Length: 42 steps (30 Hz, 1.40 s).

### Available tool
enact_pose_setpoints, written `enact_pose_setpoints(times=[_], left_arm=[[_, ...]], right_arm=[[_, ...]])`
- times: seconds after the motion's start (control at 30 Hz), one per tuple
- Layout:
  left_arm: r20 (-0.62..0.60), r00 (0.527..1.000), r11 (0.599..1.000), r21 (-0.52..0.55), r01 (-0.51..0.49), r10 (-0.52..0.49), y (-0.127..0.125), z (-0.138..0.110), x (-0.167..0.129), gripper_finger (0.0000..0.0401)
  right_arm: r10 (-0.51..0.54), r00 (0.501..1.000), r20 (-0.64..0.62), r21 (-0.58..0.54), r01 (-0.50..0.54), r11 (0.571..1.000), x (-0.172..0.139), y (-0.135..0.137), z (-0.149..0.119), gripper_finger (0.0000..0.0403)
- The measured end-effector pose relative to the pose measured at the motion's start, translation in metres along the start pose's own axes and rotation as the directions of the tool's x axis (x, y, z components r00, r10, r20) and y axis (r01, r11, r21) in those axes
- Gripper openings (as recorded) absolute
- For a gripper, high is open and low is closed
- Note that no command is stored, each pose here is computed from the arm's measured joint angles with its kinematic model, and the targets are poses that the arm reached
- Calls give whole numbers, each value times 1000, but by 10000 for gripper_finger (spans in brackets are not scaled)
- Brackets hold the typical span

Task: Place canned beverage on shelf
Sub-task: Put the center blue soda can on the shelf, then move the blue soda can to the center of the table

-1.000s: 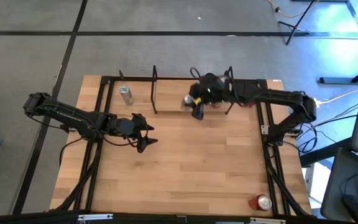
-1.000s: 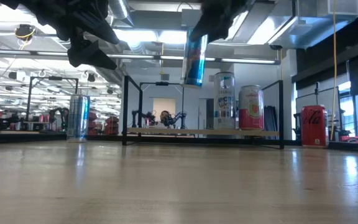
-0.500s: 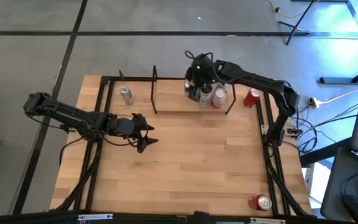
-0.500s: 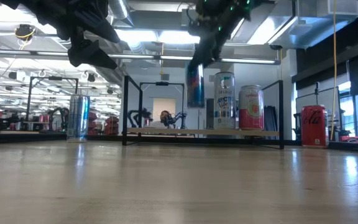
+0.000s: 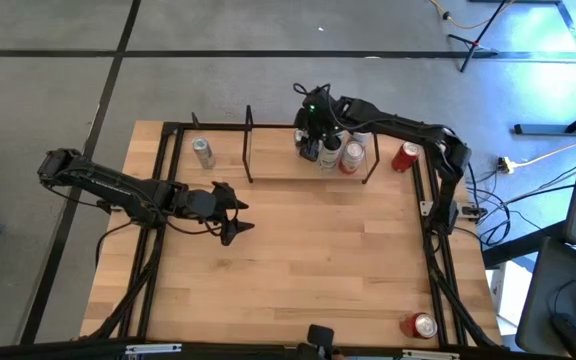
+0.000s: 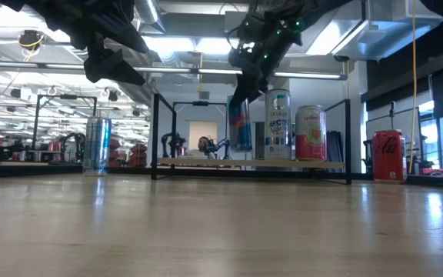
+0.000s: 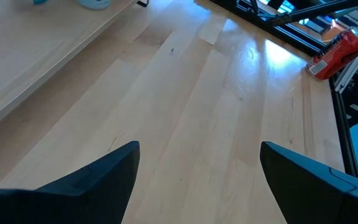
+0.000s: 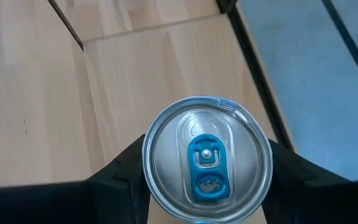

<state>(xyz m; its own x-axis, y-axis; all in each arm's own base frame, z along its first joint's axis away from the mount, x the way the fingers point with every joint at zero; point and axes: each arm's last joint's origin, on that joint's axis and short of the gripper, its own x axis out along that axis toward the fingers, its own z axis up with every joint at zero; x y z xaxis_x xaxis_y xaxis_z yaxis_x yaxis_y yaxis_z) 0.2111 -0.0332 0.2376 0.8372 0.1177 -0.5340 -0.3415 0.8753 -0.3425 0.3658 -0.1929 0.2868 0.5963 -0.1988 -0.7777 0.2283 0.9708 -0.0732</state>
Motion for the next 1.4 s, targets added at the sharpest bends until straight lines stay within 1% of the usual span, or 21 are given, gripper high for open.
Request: enact_pose_setpoints(times=[0.1,0.37,0.43,0.57,0.63,0.73,0.87,0.97,1.07,1.17,1.23,1.3,1.4], left_arm=[[1,1000,1000,0,-1,1,0,0,0,329],[2,1000,1000,0,1,-1,0,0,0,329],[3,1000,1000,0,1,-1,0,0,0,329],[2,1000,1000,2,0,0,0,0,0,329],[4,1000,1000,9,-1,1,0,0,0,329],[11,1000,1000,8,-10,10,0,1,0,329],[17,1000,1000,5,-7,7,0,1,0,329],[39,999,1000,-3,-3,3,-1,3,0,329],[37,999,1000,-29,-8,9,-1,7,-3,329],[43,999,999,-46,-23,25,-4,25,-17,329],[27,997,996,-45,-71,72,-4,40,-31,329],[17,989,988,-47,-144,145,-3,56,-45,329],[8,957,954,-81,-287,289,4,79,-66,329]], right_arm=[[-1,1000,-17,0,1,1000,6,0,-2,193],[-6,1000,-19,-14,6,1000,6,-1,-2,195],[-14,1000,-21,-15,14,1000,6,-1,-2,223],[-16,1000,-17,-18,16,1000,6,0,-1,312],[-16,1000,-17,-18,15,1000,6,0,-1,345],[-20,1000,-20,-18,20,1000,6,0,-2,373],[-57,998,-39,-19,56,998,4,-1,-1,382],[-63,998,-31,-20,62,998,-8,-2,8,379],[-48,998,-49,-21,47,999,-29,-2,19,374],[-3,999,-32,-11,3,1000,-58,-1,32,374],[48,999,-20,-5,-48,999,-79,2,36,376],[110,994,22,-11,-109,994,-100,6,36,376],[168,984,56,-32,-166,986,-123,12,29,374]])
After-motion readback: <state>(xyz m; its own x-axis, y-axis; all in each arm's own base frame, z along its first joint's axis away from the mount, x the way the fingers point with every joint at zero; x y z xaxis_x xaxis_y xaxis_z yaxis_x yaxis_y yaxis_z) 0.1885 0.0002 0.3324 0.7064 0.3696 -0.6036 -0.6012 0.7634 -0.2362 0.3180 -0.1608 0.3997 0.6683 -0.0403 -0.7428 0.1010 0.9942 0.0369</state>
